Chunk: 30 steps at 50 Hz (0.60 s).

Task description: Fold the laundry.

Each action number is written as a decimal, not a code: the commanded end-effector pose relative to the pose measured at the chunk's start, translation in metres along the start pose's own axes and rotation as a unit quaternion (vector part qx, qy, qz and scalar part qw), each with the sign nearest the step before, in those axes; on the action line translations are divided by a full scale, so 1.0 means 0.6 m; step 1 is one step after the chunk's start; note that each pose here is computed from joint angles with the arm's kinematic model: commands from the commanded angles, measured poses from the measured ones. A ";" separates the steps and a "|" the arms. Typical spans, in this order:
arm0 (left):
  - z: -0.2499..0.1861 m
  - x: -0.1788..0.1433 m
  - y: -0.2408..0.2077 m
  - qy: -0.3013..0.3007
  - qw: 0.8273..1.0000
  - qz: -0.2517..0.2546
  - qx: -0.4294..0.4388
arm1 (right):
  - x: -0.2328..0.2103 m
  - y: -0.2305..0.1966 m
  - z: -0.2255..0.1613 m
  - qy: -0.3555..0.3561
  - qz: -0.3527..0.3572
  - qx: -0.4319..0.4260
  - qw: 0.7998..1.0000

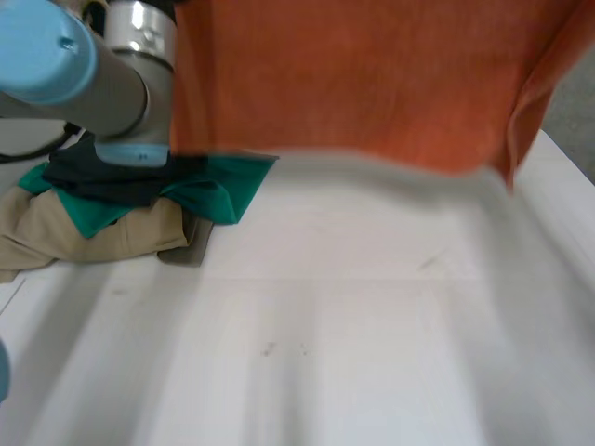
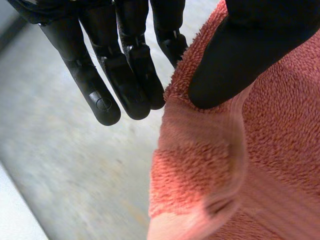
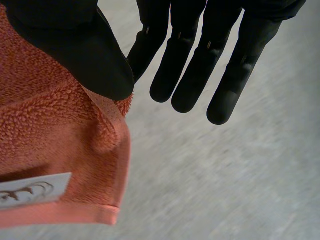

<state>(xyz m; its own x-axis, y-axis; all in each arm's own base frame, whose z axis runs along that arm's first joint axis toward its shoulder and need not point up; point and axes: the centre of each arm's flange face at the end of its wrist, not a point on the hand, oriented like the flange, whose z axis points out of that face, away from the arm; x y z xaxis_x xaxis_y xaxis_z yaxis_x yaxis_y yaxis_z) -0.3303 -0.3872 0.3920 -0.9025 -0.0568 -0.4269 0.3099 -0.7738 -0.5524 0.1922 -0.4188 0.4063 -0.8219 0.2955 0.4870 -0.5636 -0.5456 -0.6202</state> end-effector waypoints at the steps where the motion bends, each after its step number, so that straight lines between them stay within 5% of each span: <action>1: -0.018 -0.029 -0.032 0.008 0.998 -0.065 -0.004 | -0.006 0.000 -0.021 -0.036 0.005 -0.020 0.999; 12: -0.176 0.063 0.088 0.125 0.976 -0.068 -0.166 | -0.093 0.126 -0.111 -0.192 0.013 -0.136 0.972; 21: -0.334 0.145 0.177 0.238 0.914 -0.070 -0.322 | -0.180 0.242 -0.230 -0.309 0.023 -0.283 0.908; 30: -0.393 0.117 0.138 0.294 0.862 -0.065 -0.407 | -0.152 0.272 -0.297 -0.360 0.008 -0.375 0.855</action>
<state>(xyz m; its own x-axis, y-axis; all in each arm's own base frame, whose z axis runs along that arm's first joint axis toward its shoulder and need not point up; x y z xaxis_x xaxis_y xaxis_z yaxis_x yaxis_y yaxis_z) -0.3107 -0.3349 0.1398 -0.7409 0.4574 -0.4918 0.4887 -0.1351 -0.8619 0.1807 -0.4133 0.1625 -0.7311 -0.3555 0.5823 -0.6420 0.0697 -0.7635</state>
